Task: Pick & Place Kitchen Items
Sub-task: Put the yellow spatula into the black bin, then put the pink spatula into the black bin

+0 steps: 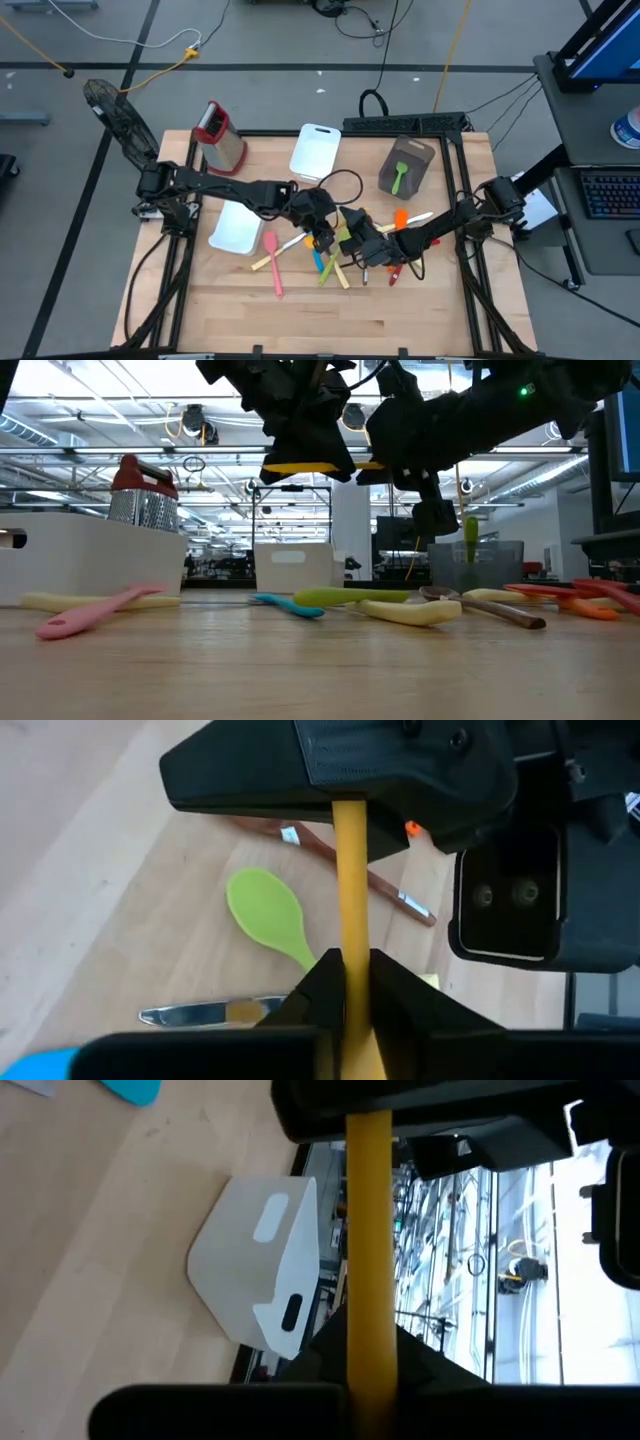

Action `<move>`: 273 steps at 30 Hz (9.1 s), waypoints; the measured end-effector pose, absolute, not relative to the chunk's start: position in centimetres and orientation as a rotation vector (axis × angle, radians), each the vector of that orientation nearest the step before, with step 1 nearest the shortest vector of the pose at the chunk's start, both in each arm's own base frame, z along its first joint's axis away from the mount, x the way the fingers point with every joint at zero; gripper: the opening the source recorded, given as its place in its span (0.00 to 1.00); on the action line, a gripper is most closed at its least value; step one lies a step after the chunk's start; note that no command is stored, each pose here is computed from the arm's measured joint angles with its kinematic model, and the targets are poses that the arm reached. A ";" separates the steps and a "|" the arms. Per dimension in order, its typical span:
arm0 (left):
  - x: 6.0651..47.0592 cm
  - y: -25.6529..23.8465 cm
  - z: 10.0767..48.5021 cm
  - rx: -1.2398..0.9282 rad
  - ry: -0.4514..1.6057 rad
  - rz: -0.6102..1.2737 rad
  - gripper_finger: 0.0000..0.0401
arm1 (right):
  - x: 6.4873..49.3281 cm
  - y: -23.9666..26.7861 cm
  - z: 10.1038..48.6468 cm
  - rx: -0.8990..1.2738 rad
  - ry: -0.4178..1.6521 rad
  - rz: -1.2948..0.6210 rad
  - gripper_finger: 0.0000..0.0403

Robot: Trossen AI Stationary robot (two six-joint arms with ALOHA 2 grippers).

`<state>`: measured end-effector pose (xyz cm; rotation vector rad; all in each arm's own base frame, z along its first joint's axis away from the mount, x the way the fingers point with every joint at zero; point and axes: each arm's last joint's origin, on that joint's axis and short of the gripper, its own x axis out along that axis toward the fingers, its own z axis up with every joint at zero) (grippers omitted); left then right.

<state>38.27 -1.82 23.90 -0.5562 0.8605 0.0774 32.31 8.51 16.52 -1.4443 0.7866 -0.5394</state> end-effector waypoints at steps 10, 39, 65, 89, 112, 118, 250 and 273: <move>38.2 -1.8 23.8 -0.487 0.865 0.049 0.34 | 32.2 8.4 16.5 -1.432 0.803 -0.561 0.00; 38.1 2.2 23.9 -0.328 0.853 0.047 0.55 | 30.8 7.9 14.3 -1.362 0.931 -0.570 0.00; 34.1 1.2 30.0 -0.039 0.668 0.117 0.53 | 24.4 2.8 20.1 -0.500 0.845 -0.841 0.00; 33.3 -2.2 25.4 0.073 0.545 0.022 0.53 | 16.2 -7.5 25.7 0.908 0.610 -1.089 0.00; 32.5 -5.4 26.0 0.118 0.516 -0.078 0.53 | 16.4 -12.3 22.8 1.519 0.699 -1.046 0.00; 32.4 -5.9 26.0 0.120 0.518 -0.093 0.53 | 16.4 -13.1 21.8 1.524 0.748 -1.082 0.00; 27.3 -13.7 18.1 -1.085 1.017 0.772 0.53 | 13.9 -2.3 30.3 0.320 0.582 -0.057 0.23; 26.2 -16.9 16.3 -1.212 0.936 0.896 0.53 | 13.9 -2.3 30.3 0.267 0.583 -0.039 0.23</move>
